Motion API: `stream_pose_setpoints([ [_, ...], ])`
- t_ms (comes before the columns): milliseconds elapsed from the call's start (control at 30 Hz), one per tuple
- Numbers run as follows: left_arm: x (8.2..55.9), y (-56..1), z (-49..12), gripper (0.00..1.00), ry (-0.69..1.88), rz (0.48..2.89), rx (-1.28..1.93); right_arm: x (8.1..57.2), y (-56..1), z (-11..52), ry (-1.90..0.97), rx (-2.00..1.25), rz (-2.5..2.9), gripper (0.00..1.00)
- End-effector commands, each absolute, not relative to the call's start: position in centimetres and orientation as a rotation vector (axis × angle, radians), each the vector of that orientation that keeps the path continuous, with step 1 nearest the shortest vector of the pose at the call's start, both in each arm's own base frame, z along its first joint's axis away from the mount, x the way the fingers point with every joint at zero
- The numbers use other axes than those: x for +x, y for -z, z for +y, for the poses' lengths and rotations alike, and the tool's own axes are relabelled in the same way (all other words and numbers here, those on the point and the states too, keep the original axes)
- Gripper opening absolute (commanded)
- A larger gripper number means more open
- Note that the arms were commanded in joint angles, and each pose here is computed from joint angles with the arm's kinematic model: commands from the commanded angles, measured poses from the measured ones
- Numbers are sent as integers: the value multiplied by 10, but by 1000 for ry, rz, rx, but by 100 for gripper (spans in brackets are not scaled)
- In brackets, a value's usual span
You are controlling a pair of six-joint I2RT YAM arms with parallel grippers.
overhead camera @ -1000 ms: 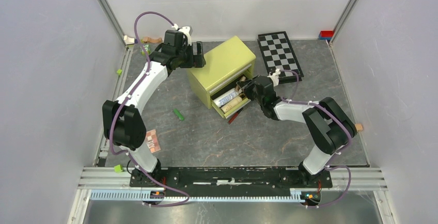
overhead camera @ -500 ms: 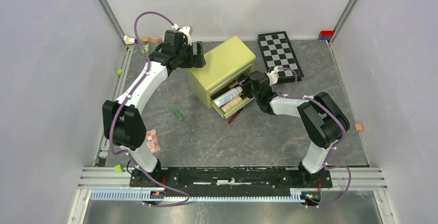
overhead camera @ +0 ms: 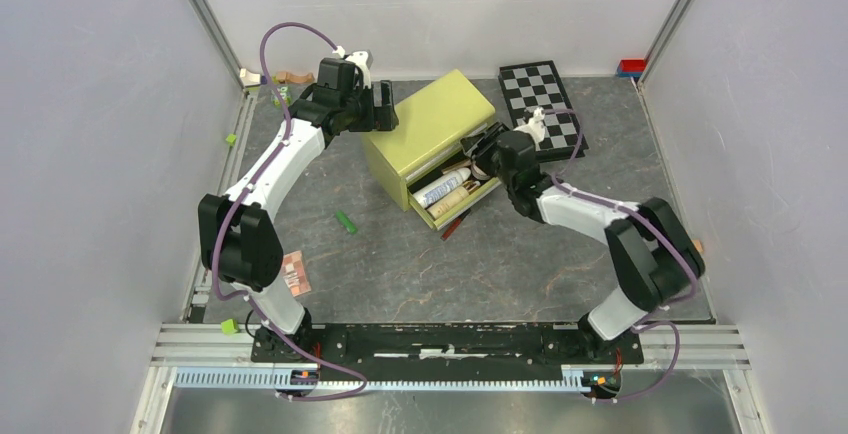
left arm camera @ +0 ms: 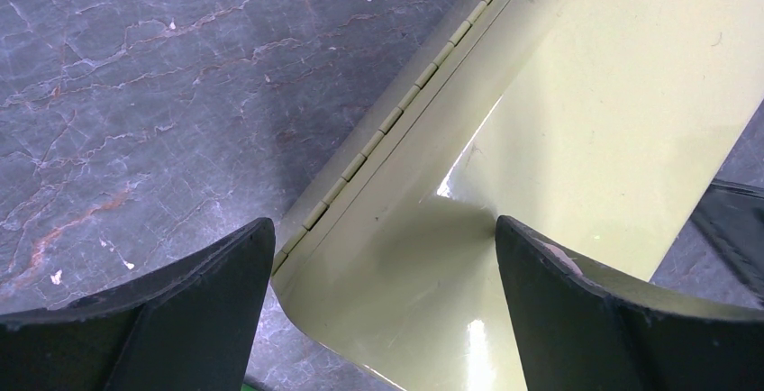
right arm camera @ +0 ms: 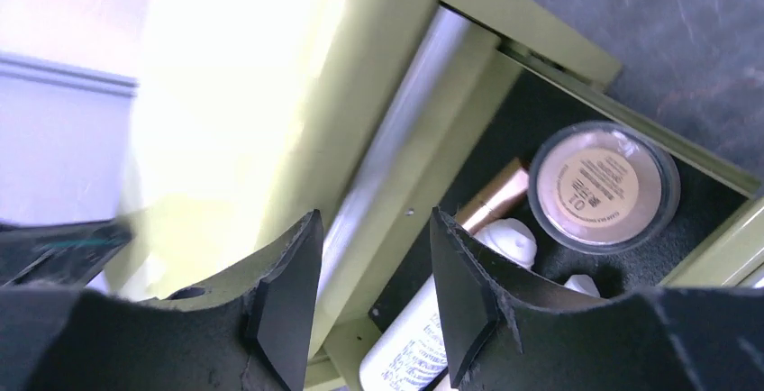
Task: Organize the makeup
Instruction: Place the makeup in the drawer.
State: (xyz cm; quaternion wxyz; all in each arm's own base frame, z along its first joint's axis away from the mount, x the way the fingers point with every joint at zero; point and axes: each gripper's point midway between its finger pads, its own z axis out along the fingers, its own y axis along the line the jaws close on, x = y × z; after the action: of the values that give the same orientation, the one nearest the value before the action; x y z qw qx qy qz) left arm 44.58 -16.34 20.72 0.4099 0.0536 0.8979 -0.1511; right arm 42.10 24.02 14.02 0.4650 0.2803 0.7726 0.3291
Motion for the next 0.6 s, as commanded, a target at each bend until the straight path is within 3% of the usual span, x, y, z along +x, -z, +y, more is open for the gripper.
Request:
stream_pose_setpoints([
  [0,445,-227,-164,97,377,2211,192,413,-196,223,-695,447,1819,53],
  [300,445,-227,-162,97,368,2212,196,348,-152,181,-530,303,1955,53],
  [567,444,-244,-152,97,326,2164,136,310,-164,221,-585,-13,1954,53],
])
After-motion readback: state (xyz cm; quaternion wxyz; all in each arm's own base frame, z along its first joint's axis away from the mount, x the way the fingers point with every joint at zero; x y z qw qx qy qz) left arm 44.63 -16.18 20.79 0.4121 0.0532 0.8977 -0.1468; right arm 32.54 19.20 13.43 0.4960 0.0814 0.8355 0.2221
